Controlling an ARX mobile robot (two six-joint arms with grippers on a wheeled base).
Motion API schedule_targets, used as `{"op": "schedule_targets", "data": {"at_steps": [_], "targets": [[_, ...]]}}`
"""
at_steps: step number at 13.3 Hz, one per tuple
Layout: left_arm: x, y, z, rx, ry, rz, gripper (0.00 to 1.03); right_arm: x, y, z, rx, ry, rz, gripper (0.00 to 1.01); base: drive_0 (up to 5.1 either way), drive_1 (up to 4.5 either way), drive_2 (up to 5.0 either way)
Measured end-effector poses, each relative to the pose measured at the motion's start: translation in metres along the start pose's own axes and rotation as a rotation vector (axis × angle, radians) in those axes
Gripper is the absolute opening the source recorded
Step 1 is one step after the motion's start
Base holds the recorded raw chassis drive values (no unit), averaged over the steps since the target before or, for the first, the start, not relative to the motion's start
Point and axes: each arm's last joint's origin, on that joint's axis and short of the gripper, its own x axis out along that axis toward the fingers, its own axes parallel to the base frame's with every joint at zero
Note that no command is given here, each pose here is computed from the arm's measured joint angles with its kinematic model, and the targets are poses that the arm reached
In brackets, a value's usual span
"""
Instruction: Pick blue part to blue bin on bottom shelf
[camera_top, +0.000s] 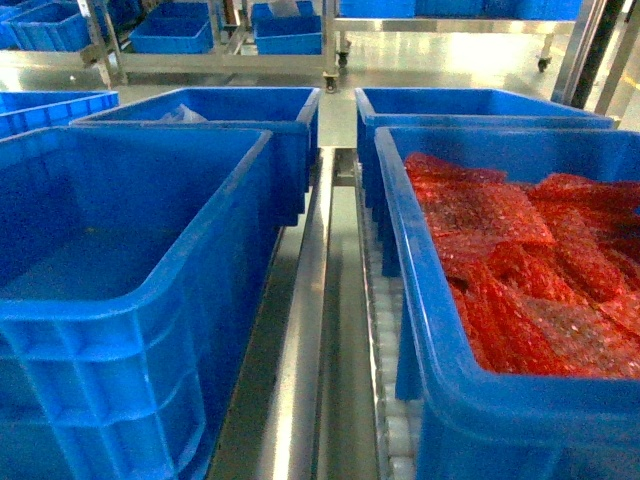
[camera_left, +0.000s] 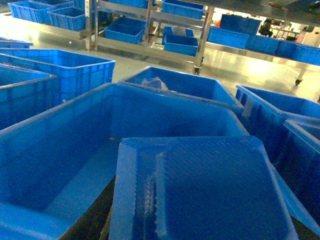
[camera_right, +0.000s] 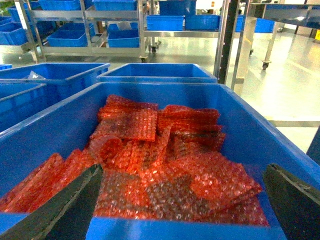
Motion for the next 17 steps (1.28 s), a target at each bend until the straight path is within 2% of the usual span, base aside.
{"op": "schedule_targets", "data": {"at_steps": [2,17], "targets": [[0.0000,0.0000,0.0002,-0.001,-0.001,0.000,0.43,0.0000,0.0000,0.0000,0.000,0.000,0.000,0.98,0.1,3.09,-2.9],[0.0002,0.0000,-0.0006,0.002,0.004,0.001,0.43,0.0000,0.0000,-0.0002,0.000,0.002,0.000,0.98,0.0,0.00,0.0]]}}
